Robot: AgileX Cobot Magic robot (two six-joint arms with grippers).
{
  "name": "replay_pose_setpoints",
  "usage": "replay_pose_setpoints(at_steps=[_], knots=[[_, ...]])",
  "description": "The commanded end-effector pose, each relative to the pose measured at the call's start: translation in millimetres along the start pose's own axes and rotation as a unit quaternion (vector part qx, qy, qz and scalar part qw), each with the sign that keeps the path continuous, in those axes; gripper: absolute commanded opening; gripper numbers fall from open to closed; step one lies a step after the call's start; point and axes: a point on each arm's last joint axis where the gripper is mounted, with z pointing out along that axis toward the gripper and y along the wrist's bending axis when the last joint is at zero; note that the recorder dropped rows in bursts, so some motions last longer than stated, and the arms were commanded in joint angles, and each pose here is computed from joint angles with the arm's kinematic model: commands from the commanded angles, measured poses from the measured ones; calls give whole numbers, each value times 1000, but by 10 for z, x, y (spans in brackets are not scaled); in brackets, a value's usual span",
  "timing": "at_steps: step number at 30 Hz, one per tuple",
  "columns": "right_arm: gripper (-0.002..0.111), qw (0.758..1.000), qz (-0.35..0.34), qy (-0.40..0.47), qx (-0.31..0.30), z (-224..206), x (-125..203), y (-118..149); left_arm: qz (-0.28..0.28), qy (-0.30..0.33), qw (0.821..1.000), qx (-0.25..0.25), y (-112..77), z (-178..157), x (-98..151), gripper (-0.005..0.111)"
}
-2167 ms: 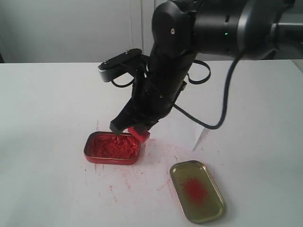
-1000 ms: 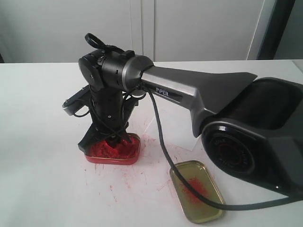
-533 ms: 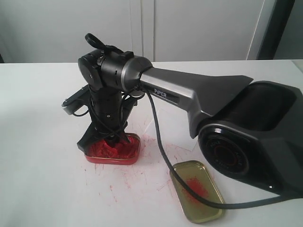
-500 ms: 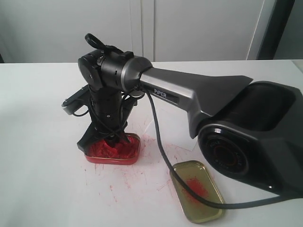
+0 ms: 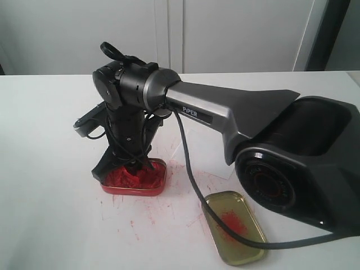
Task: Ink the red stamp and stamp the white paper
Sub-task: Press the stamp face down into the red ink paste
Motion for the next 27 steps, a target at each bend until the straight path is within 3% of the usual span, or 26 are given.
replay_pose_setpoints(at_steps=[1,9,27], knots=[[0,1000,4,14,0,54,46,-7,1,-2,1000,1,-1,1,5,0],[0,999,22,-26,-3,-337,29,-16,1,-2,1000,1,-1,1,5,0],[0,993,66,-38,-86,-356,47,-155,1,-2,1000,1,-1,1,5,0]])
